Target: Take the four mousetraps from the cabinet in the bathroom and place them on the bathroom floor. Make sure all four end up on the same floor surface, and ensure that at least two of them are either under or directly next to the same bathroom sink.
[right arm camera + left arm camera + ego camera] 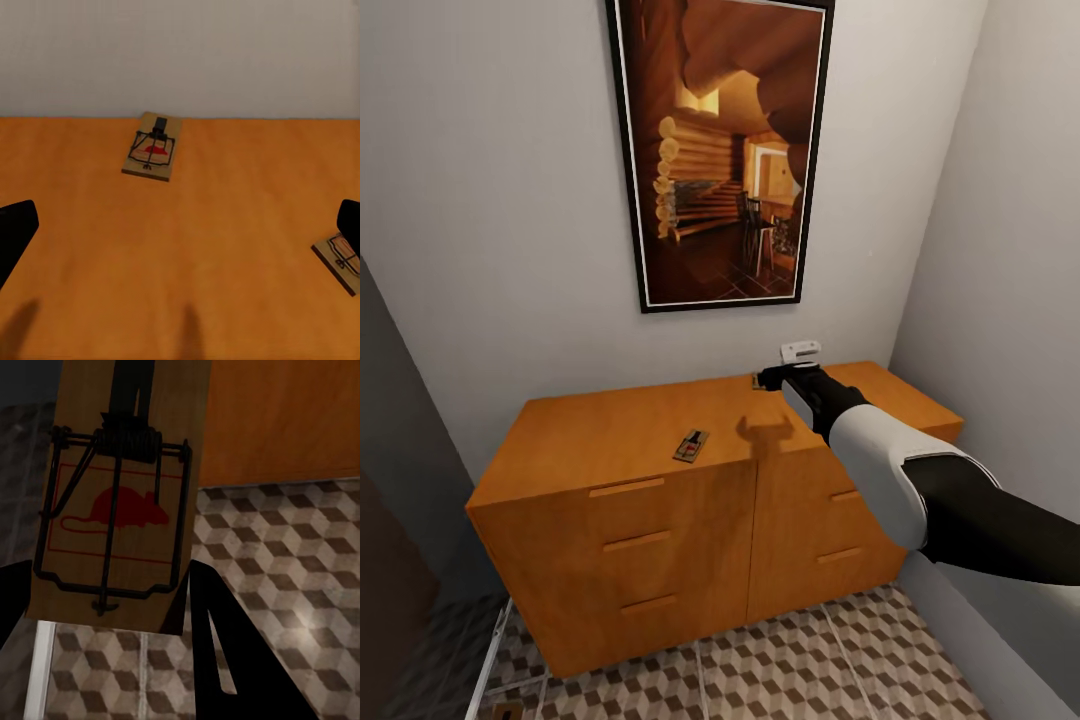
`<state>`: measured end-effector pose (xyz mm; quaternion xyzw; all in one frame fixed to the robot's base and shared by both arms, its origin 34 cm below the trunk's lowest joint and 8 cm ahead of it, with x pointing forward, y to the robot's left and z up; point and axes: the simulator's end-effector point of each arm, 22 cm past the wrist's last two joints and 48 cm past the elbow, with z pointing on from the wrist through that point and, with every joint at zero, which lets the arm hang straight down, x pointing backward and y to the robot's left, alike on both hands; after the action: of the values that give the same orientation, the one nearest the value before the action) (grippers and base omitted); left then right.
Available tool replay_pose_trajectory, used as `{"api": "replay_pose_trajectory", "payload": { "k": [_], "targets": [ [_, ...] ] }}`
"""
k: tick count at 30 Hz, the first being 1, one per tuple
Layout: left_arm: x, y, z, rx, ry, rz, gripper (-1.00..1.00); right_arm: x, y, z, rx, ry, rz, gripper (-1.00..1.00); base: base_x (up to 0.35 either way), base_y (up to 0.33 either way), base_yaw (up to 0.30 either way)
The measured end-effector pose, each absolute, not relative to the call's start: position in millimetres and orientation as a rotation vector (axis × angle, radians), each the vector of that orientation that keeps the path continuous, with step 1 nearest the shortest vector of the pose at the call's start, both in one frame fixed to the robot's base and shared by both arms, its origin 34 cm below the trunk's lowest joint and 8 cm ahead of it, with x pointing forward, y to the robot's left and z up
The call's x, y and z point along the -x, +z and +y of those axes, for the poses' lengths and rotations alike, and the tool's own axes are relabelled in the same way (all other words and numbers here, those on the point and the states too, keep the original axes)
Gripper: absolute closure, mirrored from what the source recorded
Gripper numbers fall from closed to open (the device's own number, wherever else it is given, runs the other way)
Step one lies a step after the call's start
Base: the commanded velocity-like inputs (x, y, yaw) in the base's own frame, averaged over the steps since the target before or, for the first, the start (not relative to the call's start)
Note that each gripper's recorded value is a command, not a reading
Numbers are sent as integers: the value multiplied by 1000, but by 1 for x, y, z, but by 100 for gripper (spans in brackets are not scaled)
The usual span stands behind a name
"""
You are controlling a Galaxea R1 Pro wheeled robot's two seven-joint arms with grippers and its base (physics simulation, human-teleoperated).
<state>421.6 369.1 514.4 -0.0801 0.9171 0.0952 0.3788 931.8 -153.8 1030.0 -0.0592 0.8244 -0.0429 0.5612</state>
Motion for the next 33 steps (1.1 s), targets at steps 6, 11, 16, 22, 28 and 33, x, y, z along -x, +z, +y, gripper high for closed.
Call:
{"api": "replay_pose_trajectory", "payload": {
  "k": [6, 11, 16, 22, 28, 33],
  "targets": [
    [-422, 514, 368, 205, 242, 2343, 100, -930, 1021, -155, 142, -106, 1955, -100, 0, 0, 0],
    [-422, 514, 368, 205, 241, 2342, 100, -931, 1023, -155, 139, -106, 1936, -100, 0, 0, 0],
    [-422, 514, 368, 205, 241, 2342, 100, -932, 1024, -159, 125, -126, 1930, -100, 0, 0, 0],
    [-422, 514, 368, 205, 241, 2342, 100, -931, 1022, -171, 89, -176, 1931, -100, 0, 0, 0],
    [-422, 514, 368, 205, 241, 2343, 100, -929, 1018, -173, 84, -185, 1940, -100, 0, 0, 0],
    [-422, 514, 368, 205, 241, 2343, 100, -929, 1017, -173, 84, -186, 1942, -100, 0, 0, 0]
  ]
}}
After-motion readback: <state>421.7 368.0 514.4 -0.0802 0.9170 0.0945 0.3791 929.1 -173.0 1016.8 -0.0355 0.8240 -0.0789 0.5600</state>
